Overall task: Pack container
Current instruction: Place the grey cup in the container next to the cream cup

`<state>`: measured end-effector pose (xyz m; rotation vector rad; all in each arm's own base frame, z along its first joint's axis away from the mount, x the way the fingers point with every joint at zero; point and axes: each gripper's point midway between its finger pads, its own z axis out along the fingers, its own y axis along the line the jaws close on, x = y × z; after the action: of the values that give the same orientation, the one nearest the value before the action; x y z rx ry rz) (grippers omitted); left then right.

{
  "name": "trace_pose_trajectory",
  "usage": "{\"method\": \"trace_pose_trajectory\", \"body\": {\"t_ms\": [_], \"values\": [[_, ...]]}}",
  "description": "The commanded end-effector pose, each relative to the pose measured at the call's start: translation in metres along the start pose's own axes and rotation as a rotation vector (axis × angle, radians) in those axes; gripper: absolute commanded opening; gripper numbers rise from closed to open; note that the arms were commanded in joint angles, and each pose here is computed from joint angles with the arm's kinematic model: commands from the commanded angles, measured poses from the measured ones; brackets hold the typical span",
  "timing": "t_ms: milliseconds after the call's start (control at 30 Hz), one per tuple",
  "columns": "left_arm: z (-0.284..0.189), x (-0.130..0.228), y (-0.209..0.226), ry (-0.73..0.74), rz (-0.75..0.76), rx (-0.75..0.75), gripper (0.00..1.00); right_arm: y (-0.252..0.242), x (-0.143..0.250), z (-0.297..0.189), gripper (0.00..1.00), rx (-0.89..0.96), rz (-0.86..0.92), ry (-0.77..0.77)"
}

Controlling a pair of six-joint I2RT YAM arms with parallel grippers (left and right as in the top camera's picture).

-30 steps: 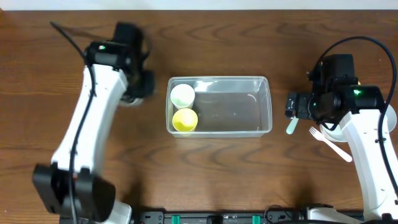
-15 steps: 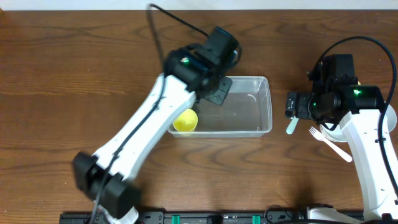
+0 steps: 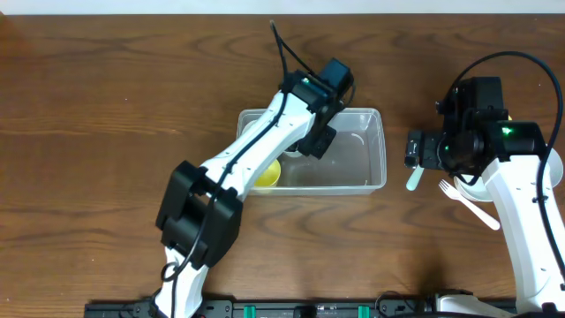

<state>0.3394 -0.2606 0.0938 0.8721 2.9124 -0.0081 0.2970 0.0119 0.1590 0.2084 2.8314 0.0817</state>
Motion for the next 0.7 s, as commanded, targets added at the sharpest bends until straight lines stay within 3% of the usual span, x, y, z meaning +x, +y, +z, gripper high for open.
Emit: {"method": "trace_pose_trajectory", "body": {"t_ms": [0, 67, 100, 133, 333, 500, 600, 667], "values": [[0.014, 0.001, 0.006, 0.031, 0.022, -0.012, 0.09, -0.001, -0.005, -0.003, 0.99, 0.003, 0.004, -0.016], [0.018, 0.000, 0.010, 0.033, 0.014, -0.016, 0.17, -0.001, -0.005, -0.003, 0.99, 0.003, 0.004, -0.016], [0.018, -0.001, 0.012, 0.029, 0.008, -0.016, 0.16, -0.001, -0.005, -0.003, 0.99, 0.003, 0.004, -0.016], [0.018, -0.002, 0.014, 0.026, 0.005, -0.016, 0.25, -0.001, -0.005, -0.003, 0.99, 0.003, 0.004, -0.016], [0.001, -0.006, 0.029, -0.004, 0.001, -0.096, 0.44, -0.002, -0.004, -0.003, 0.99, 0.004, 0.004, -0.014], [-0.069, -0.027, 0.045, -0.175, -0.018, -0.176, 0.52, -0.002, -0.004, -0.003, 0.99, 0.003, 0.004, -0.013], [-0.122, -0.035, 0.058, -0.313, -0.056, -0.201, 0.64, -0.002, -0.004, -0.004, 0.99, 0.004, 0.004, -0.014], [-0.153, -0.031, 0.072, -0.387, -0.093, -0.211, 0.65, -0.002, -0.005, -0.004, 0.99, 0.004, 0.004, -0.016]]}}
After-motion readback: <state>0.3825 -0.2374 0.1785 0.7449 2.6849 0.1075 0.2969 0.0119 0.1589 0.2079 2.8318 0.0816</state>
